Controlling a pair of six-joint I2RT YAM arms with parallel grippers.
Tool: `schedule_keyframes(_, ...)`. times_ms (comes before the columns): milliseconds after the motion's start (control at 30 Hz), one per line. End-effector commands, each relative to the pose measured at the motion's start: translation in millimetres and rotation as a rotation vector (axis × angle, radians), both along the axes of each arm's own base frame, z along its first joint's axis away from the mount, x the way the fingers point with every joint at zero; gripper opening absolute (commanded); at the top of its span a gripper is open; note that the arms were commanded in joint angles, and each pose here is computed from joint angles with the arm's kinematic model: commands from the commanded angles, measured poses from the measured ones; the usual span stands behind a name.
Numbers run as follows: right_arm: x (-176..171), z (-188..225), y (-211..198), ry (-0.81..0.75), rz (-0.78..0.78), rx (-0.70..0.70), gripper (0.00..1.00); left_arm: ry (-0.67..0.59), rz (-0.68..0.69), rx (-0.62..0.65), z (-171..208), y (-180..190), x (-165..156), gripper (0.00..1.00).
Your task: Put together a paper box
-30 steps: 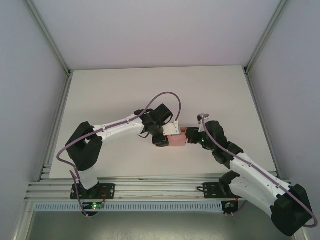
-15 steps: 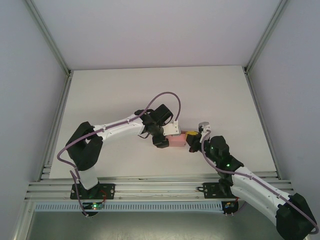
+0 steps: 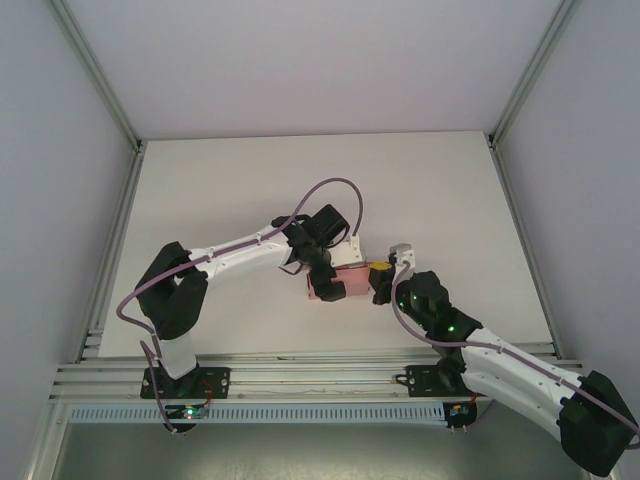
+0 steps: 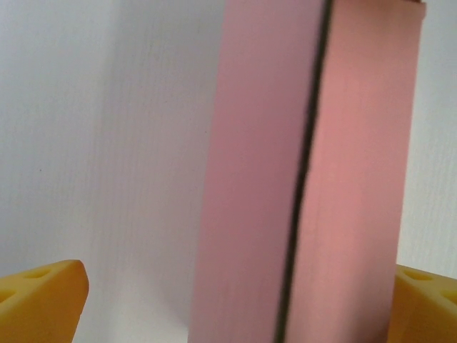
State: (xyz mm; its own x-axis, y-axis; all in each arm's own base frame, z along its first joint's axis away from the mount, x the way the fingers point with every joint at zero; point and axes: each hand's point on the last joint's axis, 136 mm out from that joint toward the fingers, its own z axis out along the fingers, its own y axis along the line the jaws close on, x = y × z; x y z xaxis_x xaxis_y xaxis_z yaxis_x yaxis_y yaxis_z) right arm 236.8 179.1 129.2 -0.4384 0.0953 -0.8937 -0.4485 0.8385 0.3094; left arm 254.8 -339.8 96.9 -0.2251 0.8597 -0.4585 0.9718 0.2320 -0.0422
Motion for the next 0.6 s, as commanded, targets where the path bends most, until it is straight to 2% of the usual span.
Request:
schedule_keyframes(0, -15.7, -60.7, -17.0, 0.160, -0.015, -0.183, 0.00, -0.026, 0.037, -0.048, 22.6, -1.1, 1.2, 1.00)
schedule_keyframes(300, -17.5, -58.6, -14.3, 0.133, -0.026, -0.193, 0.00, -0.045, 0.143, -0.200, 76.3, 2.8, -8.6, 1.00)
schedule_keyframes(467, -17.6, -56.2, -19.2, 0.129, -0.067, -0.196, 0.00, -0.064, 0.430, -0.101, 73.4, 40.8, -3.0, 1.00)
schedule_keyframes(567, -17.1, -52.5, -18.9, 0.136, -0.077, -0.200, 0.00, -0.076, 0.493, -0.040, 57.6, 60.3, -15.8, 0.96)
